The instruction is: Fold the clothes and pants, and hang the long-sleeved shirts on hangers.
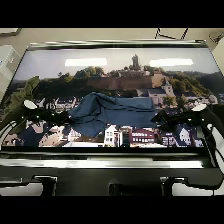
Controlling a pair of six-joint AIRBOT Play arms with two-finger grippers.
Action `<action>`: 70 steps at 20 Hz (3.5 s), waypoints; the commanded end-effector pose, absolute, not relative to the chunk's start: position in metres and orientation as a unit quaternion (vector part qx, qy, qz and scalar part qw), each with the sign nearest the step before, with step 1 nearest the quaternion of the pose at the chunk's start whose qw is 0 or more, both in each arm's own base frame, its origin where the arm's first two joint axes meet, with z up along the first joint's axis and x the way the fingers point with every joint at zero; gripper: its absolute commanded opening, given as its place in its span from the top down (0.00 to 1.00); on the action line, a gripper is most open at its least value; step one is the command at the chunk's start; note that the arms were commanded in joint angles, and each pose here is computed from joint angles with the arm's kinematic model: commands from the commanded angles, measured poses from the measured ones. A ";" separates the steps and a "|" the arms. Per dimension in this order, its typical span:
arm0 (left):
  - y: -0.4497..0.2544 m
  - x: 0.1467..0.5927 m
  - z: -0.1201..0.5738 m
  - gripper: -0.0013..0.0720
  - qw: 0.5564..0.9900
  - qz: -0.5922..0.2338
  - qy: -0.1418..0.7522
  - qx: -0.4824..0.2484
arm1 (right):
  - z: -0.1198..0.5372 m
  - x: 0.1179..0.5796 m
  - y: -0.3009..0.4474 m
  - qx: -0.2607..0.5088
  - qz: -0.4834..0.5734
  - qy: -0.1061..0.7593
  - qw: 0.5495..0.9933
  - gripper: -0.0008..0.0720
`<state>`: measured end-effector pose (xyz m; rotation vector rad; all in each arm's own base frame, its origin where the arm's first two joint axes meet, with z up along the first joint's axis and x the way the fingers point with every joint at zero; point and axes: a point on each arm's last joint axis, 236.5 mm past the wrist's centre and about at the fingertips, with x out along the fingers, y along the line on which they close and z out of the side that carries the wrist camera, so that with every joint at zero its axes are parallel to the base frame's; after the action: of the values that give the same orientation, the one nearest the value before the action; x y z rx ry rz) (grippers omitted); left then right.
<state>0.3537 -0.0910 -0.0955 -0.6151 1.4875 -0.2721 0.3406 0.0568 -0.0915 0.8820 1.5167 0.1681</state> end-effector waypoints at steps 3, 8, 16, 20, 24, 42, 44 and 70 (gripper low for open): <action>-0.093 0.355 -0.080 0.95 0.702 -0.144 0.650 -0.254 | -0.101 0.363 0.074 0.384 0.070 0.641 0.661 0.40; -0.092 0.370 -0.050 0.95 0.728 -0.159 0.622 -0.240 | -0.063 0.368 0.079 0.345 0.129 0.647 0.668 0.94; -0.033 0.397 0.437 0.95 0.980 -0.157 0.093 -0.079 | 0.369 0.429 0.010 0.061 0.104 0.202 0.972 0.93; -0.032 0.276 0.571 0.95 0.989 -0.108 -0.081 -0.062 | 0.515 0.313 -0.003 0.008 0.027 0.012 1.000 0.93; -0.041 0.225 0.594 0.95 0.981 -0.102 -0.148 -0.074 | 0.534 0.264 0.003 -0.006 0.018 -0.018 1.000 0.93; -0.059 0.473 0.024 0.95 0.841 -0.092 0.473 -0.244 | 0.012 0.466 0.005 0.219 0.061 0.605 0.763 0.94; -0.063 0.497 -0.037 0.95 0.830 -0.071 0.491 -0.253 | -0.030 0.500 0.014 0.275 0.063 0.586 0.760 0.93; -0.043 0.398 -0.074 0.95 0.691 -0.128 0.690 -0.173 | -0.077 0.431 -0.010 0.224 0.040 0.696 0.681 0.93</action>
<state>0.4487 -0.0387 -0.0511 -0.3653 1.3564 -0.2707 0.4762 -0.0041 -0.0543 0.5585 1.3670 0.1027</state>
